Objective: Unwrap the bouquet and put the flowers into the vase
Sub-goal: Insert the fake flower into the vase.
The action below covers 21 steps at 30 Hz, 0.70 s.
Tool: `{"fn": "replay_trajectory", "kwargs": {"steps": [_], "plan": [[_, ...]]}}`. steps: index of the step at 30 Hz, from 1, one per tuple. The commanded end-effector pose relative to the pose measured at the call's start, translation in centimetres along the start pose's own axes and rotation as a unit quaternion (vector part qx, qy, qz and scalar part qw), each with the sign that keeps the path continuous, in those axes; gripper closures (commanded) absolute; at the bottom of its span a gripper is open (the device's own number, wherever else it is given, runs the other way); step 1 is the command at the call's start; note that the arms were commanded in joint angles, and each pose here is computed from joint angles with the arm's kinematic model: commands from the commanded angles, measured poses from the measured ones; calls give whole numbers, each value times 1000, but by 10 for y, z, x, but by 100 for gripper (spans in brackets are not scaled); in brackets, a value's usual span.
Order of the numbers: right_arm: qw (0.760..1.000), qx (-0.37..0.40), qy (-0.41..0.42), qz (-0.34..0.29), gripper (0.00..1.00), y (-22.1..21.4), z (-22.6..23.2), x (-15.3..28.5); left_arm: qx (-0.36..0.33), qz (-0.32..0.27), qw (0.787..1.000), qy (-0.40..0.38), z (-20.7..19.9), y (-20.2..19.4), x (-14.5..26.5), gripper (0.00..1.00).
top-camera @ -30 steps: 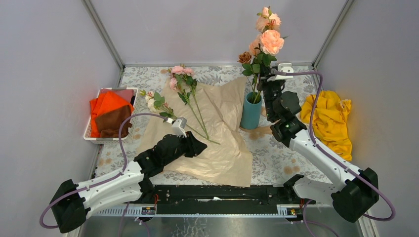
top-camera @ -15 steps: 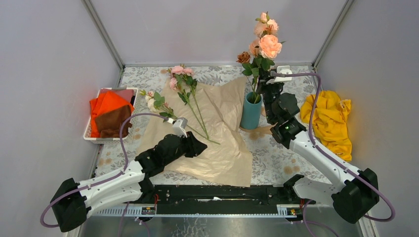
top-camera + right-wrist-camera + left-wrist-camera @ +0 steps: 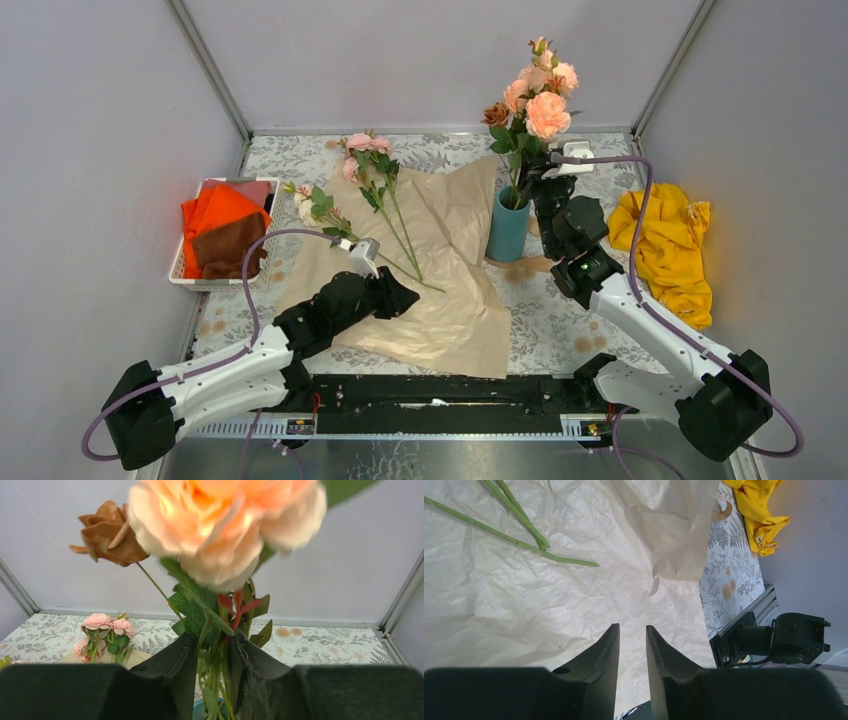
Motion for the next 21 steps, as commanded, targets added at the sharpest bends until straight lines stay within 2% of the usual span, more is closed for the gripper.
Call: {"fn": "replay_trajectory", "kwargs": {"steps": [1, 4, 6, 13, 21], "plan": [[999, -22, 2, -25, 65, 14, -2, 3, 5, -16, 1000, -11, -2, 1, 0, 68], [999, -24, 4, -23, 63, 12, -2, 5, 5, -17, 1000, -10, -2, 1, 0, 68], [999, -25, 6, -20, 58, 10, -2, 5, 6, -16, 1000, -10, -2, 1, 0, 69], [999, -32, 16, -9, 29, 6, -2, 11, 7, -16, 1000, -10, -1, 0, 1, 69], [999, -42, 22, -18, 4, 20, -6, 22, 9, -16, 1000, -8, 0, 0, 0, 68]]}}
Point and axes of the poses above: each gripper's point midway between its finger pads, its own x axis back along the fingers, its own z axis along the line the jaws close on, y = z × x, the point moved 9 cm from there along x, back along the fingers, and after that the axes turned 4 degrees about -x, right-handed, at the moved point
